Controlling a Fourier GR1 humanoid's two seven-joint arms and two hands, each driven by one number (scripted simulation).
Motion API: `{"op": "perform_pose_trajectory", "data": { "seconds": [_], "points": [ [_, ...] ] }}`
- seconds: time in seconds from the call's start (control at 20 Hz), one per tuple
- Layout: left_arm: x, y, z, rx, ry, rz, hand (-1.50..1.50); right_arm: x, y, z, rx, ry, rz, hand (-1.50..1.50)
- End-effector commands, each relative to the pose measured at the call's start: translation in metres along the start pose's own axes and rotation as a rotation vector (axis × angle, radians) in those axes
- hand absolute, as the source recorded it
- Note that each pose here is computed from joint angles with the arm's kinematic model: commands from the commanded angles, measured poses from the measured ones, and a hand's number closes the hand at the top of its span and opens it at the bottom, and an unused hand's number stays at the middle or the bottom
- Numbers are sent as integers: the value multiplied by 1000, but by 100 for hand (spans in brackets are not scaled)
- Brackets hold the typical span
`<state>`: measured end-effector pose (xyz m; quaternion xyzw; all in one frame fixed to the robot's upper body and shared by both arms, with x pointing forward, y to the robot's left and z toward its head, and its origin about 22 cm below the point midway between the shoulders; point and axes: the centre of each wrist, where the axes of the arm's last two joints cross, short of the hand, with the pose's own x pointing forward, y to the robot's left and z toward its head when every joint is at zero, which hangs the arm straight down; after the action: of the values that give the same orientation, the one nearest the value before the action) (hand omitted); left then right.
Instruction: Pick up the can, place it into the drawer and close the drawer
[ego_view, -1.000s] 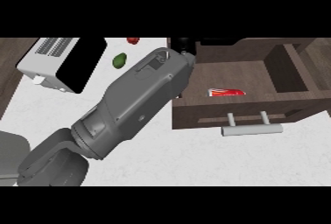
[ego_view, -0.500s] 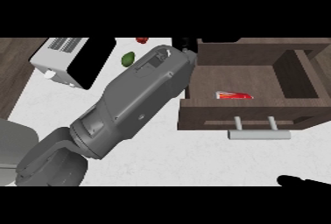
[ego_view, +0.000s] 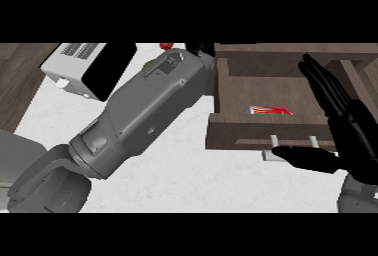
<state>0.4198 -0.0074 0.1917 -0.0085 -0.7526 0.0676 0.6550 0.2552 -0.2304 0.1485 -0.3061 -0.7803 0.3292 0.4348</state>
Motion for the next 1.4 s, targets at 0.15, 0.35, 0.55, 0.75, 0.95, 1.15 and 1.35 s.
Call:
{"op": "perform_pose_trajectory", "data": {
  "seconds": [0.15, 0.35, 0.55, 0.75, 0.95, 1.15, 1.35],
  "points": [
    [5, 22, -10, 24, -9, -22, -150, -12, 53, -47, 121, -45, 183, -150],
    [19, 31, -9, 36, -5, -20, -150, -30, 66, -57, 192, -13, 309, -150],
    [14, 53, -13, 56, -5, -36, -150, -42, 99, -72, 159, 13, 333, -150],
    [32, 57, -6, 47, -1, -21, -150, -54, 131, -76, 179, 62, 364, -150],
    [30, 82, -10, 46, -14, -24, -150, -94, 131, -78, 159, 90, 434, -150],
    [33, 95, -7, 61, -1, -37, -150, -104, 134, -87, 120, 104, 462, -150],
    [33, 94, -6, 61, -20, -32, -150, -101, 150, -92, 98, 95, 475, -150]
  ]
}}
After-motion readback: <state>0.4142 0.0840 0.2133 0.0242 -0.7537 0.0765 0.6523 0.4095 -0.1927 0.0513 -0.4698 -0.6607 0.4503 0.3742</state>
